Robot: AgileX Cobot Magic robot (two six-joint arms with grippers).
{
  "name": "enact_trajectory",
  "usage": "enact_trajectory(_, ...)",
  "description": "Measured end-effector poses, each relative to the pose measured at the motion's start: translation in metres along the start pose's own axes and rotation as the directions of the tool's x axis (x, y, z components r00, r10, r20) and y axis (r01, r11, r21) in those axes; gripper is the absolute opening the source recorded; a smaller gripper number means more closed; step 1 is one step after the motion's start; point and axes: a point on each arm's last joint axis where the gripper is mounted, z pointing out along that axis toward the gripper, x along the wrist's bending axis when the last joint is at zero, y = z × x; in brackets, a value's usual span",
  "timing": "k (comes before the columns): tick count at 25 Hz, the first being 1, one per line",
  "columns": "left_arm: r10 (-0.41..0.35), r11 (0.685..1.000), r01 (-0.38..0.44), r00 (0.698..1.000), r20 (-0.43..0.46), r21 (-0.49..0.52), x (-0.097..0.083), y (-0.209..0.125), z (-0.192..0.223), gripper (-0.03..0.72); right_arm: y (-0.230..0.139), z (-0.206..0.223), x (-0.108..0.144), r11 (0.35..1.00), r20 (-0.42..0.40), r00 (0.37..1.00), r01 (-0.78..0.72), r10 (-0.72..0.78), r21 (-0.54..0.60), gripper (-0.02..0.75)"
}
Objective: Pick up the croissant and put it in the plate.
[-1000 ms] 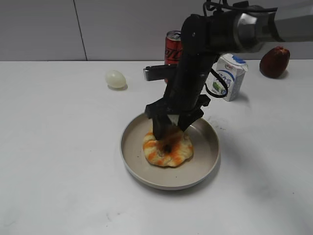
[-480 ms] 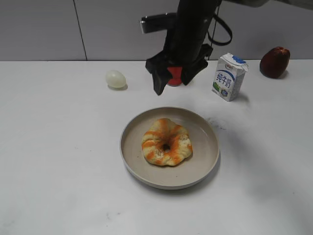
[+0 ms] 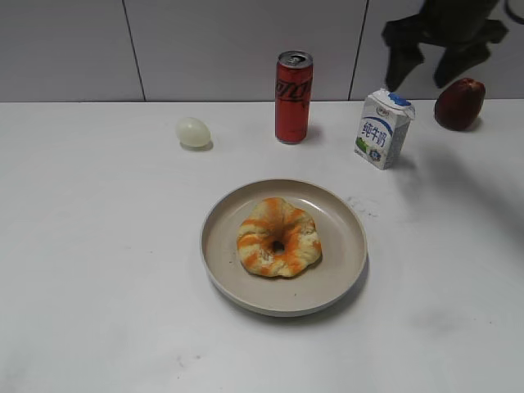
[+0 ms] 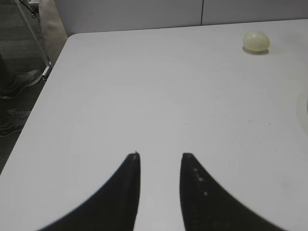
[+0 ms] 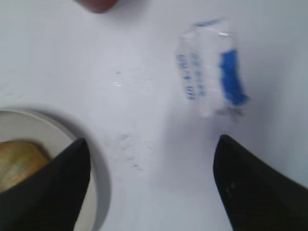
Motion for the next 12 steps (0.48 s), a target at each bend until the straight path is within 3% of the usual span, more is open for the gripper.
enact_trajectory(4,0.000,1.000,0.000,1.000,0.000,0.000,0.000,0.000,0.000,0.228,-0.022,-0.018,-0.038,0.997,0.044,0.997,-0.071,0.070,0.026,0.594)
enact_trajectory(12,0.000,1.000,0.000,1.000,0.000,0.000,0.000,0.000,0.000,0.228,-0.088,-0.071,-0.032,0.998,0.059,0.997,-0.051,0.048,0.044,0.593)
